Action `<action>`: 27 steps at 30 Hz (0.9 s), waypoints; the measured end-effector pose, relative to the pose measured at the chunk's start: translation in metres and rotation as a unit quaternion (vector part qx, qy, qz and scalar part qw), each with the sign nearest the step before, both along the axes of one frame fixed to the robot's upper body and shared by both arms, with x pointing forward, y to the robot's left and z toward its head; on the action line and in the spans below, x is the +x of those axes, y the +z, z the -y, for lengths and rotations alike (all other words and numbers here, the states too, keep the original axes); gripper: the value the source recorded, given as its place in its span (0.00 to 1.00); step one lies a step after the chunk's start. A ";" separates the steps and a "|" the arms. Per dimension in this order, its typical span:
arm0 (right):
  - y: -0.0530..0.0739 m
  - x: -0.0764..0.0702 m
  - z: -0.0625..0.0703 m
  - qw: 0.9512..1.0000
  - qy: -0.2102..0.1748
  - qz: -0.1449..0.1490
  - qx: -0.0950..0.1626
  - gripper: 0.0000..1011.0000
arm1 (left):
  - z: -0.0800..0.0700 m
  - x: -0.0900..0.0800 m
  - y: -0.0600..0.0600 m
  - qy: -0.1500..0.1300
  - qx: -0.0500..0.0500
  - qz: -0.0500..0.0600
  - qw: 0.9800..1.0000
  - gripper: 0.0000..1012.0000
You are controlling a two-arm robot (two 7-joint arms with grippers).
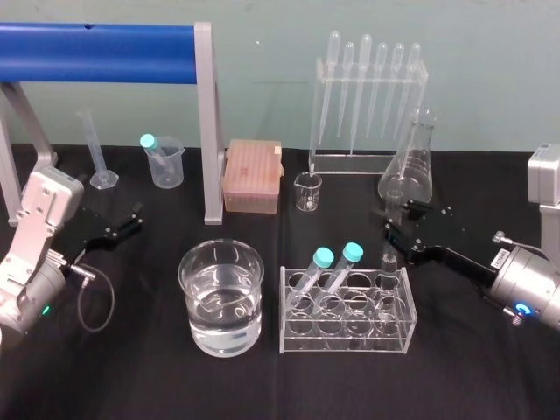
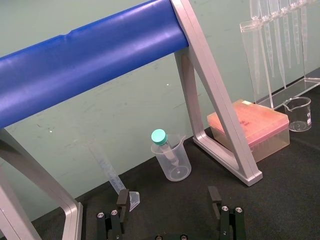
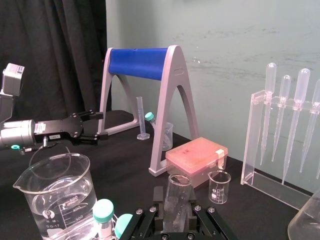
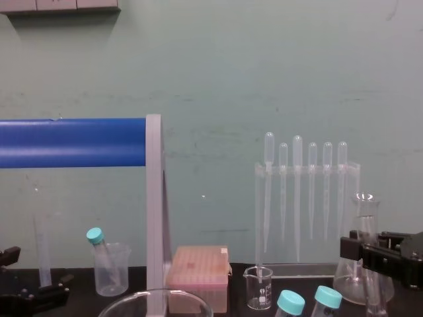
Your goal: Hold the test tube with one hand and immerse one end into the beaker, then return it to the test tube rack.
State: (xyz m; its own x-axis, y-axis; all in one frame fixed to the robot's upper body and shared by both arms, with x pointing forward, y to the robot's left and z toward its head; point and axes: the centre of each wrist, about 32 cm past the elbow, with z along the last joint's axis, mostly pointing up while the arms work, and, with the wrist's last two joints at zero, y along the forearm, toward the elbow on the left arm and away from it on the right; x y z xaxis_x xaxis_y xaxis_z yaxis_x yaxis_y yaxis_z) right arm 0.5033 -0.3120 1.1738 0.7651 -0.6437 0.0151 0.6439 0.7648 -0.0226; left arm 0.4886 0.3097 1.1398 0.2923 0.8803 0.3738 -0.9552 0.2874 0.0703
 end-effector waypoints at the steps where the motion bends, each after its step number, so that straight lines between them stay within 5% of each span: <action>1: 0.000 0.000 0.000 1.000 0.000 0.000 0.000 0.25 | 0.000 0.000 0.000 0.000 0.000 0.000 1.000 0.99; 12: 0.000 0.000 0.000 1.000 0.001 0.001 0.001 0.25 | 0.000 0.000 0.000 0.000 0.000 0.000 1.000 0.99; 27: 0.018 0.007 0.003 0.996 0.022 0.048 0.066 0.24 | 0.000 0.000 0.000 0.000 0.000 0.000 1.000 0.99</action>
State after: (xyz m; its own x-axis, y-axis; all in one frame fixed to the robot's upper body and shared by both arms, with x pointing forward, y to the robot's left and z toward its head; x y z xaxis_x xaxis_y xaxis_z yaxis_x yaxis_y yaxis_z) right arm 0.5100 -0.3150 1.1923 0.7914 -0.6113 0.0061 0.6045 0.7841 0.1402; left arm 0.4886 0.3097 1.1398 0.2923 0.8803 0.3738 -0.9552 0.2874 0.0702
